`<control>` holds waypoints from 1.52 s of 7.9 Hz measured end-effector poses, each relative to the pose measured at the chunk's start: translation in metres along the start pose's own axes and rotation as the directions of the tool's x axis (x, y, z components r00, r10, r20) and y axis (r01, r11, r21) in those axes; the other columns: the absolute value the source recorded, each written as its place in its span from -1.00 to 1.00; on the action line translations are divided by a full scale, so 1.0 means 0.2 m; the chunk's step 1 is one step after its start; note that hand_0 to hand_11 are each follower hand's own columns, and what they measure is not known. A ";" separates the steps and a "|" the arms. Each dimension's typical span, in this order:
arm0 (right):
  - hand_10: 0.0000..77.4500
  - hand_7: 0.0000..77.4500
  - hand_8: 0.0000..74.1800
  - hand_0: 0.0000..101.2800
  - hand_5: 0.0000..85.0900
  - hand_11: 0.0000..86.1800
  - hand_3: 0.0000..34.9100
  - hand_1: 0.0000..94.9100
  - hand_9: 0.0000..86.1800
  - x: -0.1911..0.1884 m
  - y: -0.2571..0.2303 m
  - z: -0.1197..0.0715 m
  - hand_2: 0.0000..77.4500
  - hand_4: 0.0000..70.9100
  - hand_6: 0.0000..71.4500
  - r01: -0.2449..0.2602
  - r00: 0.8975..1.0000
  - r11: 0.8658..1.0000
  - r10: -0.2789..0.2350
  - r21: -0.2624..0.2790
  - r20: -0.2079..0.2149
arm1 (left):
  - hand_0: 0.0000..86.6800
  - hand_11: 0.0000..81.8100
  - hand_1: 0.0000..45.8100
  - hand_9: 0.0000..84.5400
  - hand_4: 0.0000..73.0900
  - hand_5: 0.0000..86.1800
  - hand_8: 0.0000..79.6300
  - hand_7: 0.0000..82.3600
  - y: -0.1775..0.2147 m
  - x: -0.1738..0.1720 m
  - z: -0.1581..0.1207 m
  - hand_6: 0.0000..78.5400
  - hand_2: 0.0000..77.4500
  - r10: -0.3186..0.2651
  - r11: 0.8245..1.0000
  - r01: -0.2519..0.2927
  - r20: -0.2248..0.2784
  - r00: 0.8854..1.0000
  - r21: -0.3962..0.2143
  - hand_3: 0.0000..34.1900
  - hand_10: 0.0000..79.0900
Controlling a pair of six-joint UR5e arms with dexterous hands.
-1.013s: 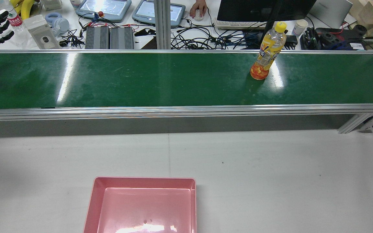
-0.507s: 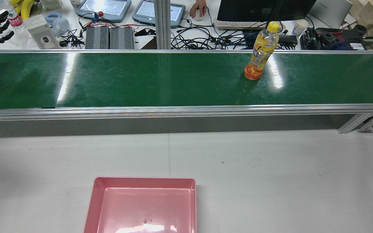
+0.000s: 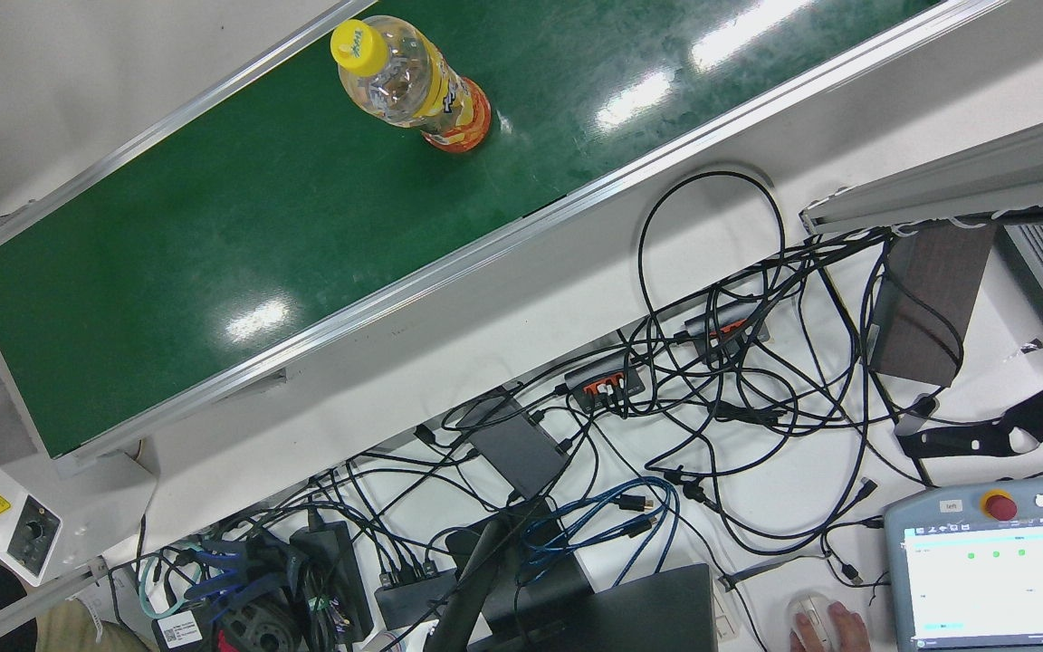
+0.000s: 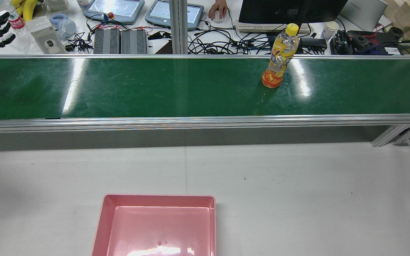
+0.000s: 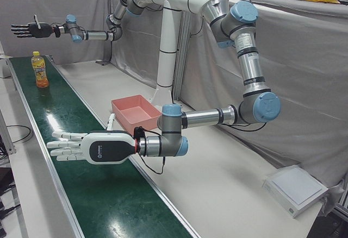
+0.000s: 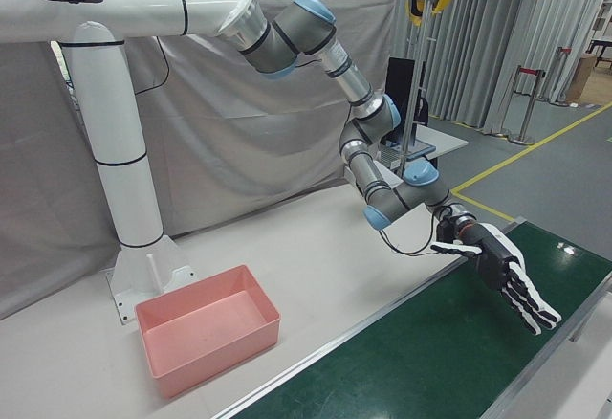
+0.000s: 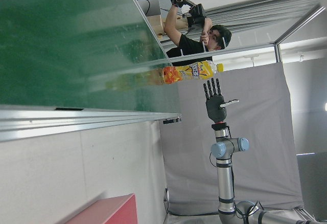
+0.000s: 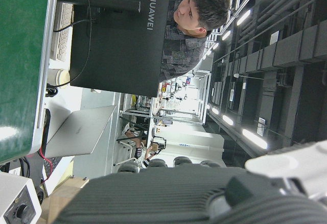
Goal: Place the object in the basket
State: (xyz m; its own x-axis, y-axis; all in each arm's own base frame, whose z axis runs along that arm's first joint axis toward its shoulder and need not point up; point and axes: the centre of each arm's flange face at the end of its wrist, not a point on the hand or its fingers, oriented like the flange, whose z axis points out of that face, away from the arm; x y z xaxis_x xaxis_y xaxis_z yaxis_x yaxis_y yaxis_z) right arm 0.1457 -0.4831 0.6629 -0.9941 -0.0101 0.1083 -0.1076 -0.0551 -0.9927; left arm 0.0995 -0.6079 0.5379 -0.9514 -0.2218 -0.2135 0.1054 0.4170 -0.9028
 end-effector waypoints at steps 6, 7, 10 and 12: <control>-1.00 -0.99 -1.00 -1.00 -1.00 -1.00 -1.00 -1.00 -1.00 0.00 0.00 0.00 -0.99 -1.00 -1.00 -0.001 1.000 1.000 0.001 -0.001 0.000 | 0.26 -0.87 -0.93 -0.99 -0.75 -0.81 -0.99 -0.99 0.00 0.00 0.00 -0.99 -0.99 0.001 1.000 -0.001 0.001 1.000 0.000 -0.90 -0.93; -1.00 -0.99 -1.00 -1.00 -1.00 -1.00 -1.00 -1.00 -1.00 0.00 0.00 0.00 -0.99 -1.00 -1.00 -0.001 1.000 1.000 0.001 0.000 0.000 | 0.26 -0.84 -0.93 -0.99 -0.75 -0.81 -0.99 -0.99 0.00 0.00 0.00 -1.00 -0.99 0.001 1.000 -0.001 0.001 1.000 0.000 -0.90 -0.93; -1.00 -0.99 -1.00 -0.99 -1.00 -1.00 -1.00 -1.00 -1.00 0.00 0.00 0.00 -0.99 -1.00 -1.00 0.000 1.000 1.000 0.000 0.000 0.000 | 0.26 -0.84 -0.93 -0.99 -0.75 -0.81 -0.99 -0.99 0.00 0.00 0.00 -0.99 -0.99 0.000 1.000 0.000 0.001 1.000 -0.001 -0.90 -0.93; -1.00 -0.99 -1.00 -0.99 -1.00 -1.00 -1.00 -1.00 -1.00 0.00 0.00 0.00 -0.99 -1.00 -1.00 -0.001 1.000 1.000 0.001 0.000 0.000 | 0.26 -0.88 -0.93 -0.99 -0.75 -0.81 -1.00 -0.99 0.00 0.00 0.00 -0.99 -0.99 0.000 1.000 0.000 0.000 1.000 -0.001 -0.90 -0.93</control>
State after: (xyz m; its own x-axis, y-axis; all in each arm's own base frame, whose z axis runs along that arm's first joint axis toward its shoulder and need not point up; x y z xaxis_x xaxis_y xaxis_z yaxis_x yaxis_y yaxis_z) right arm 0.1457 -0.4831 0.6629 -0.9941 -0.0101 0.1077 -0.1070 -0.0554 -0.9927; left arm 0.0998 -0.6084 0.5371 -0.9515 -0.2216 -0.2133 0.1049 0.4182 -0.9023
